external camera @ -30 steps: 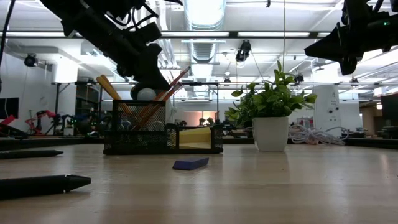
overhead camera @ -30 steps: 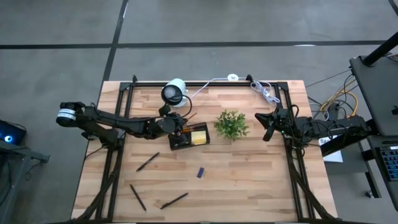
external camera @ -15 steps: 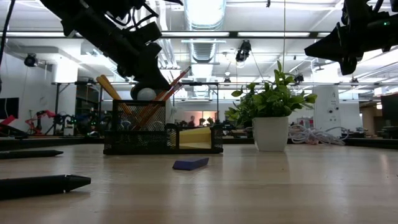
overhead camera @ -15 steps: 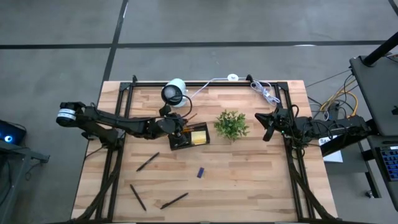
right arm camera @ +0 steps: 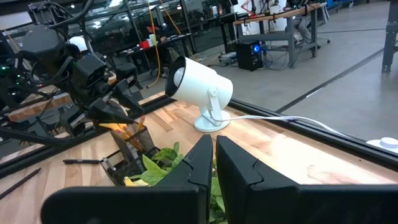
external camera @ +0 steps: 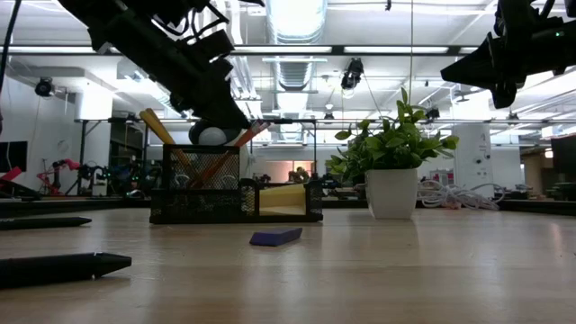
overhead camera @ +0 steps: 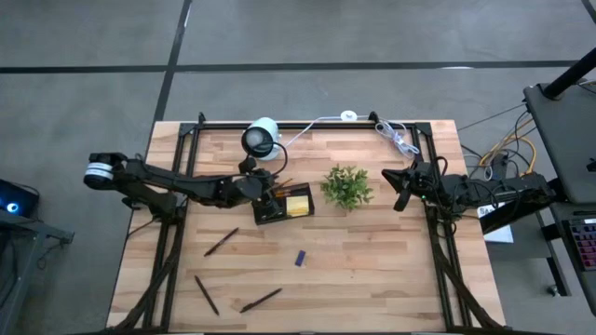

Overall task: Pick and place office supplies into organizer
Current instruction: Put the yellow pencil in the black desk organizer, then put the top left black pen in the black desk organizer

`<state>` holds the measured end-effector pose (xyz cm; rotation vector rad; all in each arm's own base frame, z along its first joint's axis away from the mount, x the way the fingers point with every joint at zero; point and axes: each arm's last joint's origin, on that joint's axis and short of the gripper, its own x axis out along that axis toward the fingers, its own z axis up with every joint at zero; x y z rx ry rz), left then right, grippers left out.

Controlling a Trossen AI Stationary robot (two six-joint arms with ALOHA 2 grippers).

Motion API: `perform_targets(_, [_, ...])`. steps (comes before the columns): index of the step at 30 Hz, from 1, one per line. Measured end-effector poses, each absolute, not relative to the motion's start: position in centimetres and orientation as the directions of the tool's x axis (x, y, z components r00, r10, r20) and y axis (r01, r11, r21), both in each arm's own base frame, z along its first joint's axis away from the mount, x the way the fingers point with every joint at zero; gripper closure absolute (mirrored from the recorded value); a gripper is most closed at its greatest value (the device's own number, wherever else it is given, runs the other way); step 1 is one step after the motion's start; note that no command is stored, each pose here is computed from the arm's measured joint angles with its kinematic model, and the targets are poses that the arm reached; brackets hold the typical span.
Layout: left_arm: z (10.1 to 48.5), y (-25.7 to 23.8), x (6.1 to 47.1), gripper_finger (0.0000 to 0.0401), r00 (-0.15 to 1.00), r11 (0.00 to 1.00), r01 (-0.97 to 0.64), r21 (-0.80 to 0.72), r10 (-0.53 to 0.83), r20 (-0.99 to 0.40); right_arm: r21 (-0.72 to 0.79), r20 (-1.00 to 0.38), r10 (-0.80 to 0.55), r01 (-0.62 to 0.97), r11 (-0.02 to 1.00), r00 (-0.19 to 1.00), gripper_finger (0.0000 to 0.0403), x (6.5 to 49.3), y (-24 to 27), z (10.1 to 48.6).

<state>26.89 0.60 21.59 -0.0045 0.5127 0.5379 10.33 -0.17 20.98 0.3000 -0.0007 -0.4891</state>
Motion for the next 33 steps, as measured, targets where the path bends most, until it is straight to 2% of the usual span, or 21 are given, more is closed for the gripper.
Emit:
perform_targets(13, [27.9, 0.2, 27.8, 0.0260, 0.868, 0.909, -0.412, -0.054, 0.374, -0.325, 0.282, -0.070, -0.463, 0.463, 0.840, 0.883, 0.0390, 10.3, -0.2, 21.0])
perform_targets(24, [31.1, -1.3, 28.3, 0.0260, 0.960, 0.952, -0.171, -0.255, 0.103, -0.262, 0.283, -0.069, -0.463, 0.463, 0.840, 0.883, 0.0390, 10.3, -0.2, 21.0])
perform_targets(29, [31.3, -2.5, 28.2, 0.0260, 0.961, 0.954, -0.133, -0.268, 0.058, -0.269, 0.282, -0.070, -0.463, 0.463, 0.840, 0.883, 0.0390, 10.3, -0.2, 21.0])
perform_targets(33, [30.4, -3.4, 27.9, 0.0260, 0.933, 0.921, -0.163, -0.353, 0.028, -0.358, 0.282, -0.070, -0.463, 0.463, 0.840, 0.883, 0.0390, 10.3, -0.2, 21.0])
